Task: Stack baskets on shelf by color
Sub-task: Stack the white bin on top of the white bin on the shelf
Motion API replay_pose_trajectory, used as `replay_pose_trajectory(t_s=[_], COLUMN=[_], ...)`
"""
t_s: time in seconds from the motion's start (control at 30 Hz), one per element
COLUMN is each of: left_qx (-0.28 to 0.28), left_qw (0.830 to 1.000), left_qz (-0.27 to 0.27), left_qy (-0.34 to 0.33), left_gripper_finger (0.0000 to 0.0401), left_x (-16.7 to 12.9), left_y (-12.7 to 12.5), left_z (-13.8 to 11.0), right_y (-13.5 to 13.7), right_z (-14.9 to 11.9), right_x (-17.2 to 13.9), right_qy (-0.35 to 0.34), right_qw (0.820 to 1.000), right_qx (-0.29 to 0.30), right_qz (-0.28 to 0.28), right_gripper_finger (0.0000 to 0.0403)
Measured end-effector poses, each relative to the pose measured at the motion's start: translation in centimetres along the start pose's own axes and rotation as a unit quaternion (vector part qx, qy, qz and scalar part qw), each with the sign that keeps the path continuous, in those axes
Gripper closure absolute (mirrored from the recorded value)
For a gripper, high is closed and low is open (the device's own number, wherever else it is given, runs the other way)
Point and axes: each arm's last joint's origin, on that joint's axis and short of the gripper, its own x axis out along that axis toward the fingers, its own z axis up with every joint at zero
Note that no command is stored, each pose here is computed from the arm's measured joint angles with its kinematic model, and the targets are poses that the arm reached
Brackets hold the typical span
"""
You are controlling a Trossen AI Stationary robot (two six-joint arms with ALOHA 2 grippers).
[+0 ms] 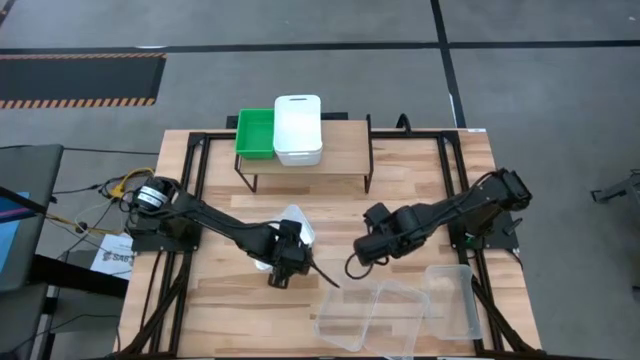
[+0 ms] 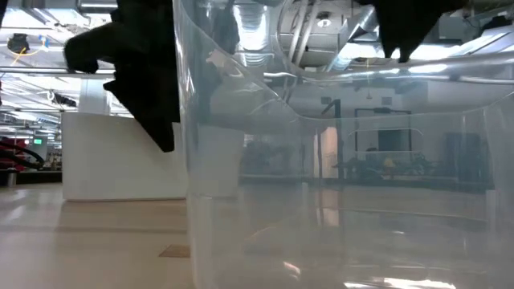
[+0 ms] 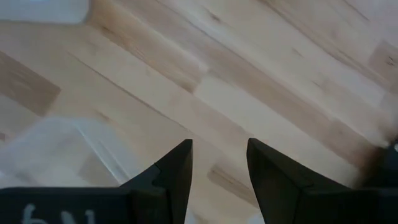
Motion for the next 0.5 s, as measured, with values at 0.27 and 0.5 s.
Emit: replay_pose_trajectory(t_s=[0.27, 0.5], left_qx=[0.066, 0.214], left_qw=[0.997, 0.972], left_qz=[-0.040, -0.090], left_qy=[0.010, 0.030], left_gripper_finger=[0.0331, 0.0395], left_x=[0.2, 0.0], left_y=[-0.2, -1.0], left_z=[-0.1, -0.8], right_y=[-0.8, -2.3], right_z=[-3.4, -6.6], right_x=[-2.2, -5.0], right_qy=[0.021, 0.024], right_qw=[1.000, 0.997], right_qx=[0.008, 0.041], right_qz=[0.011, 0.061], right_gripper_finger=[0.0228, 0.0228])
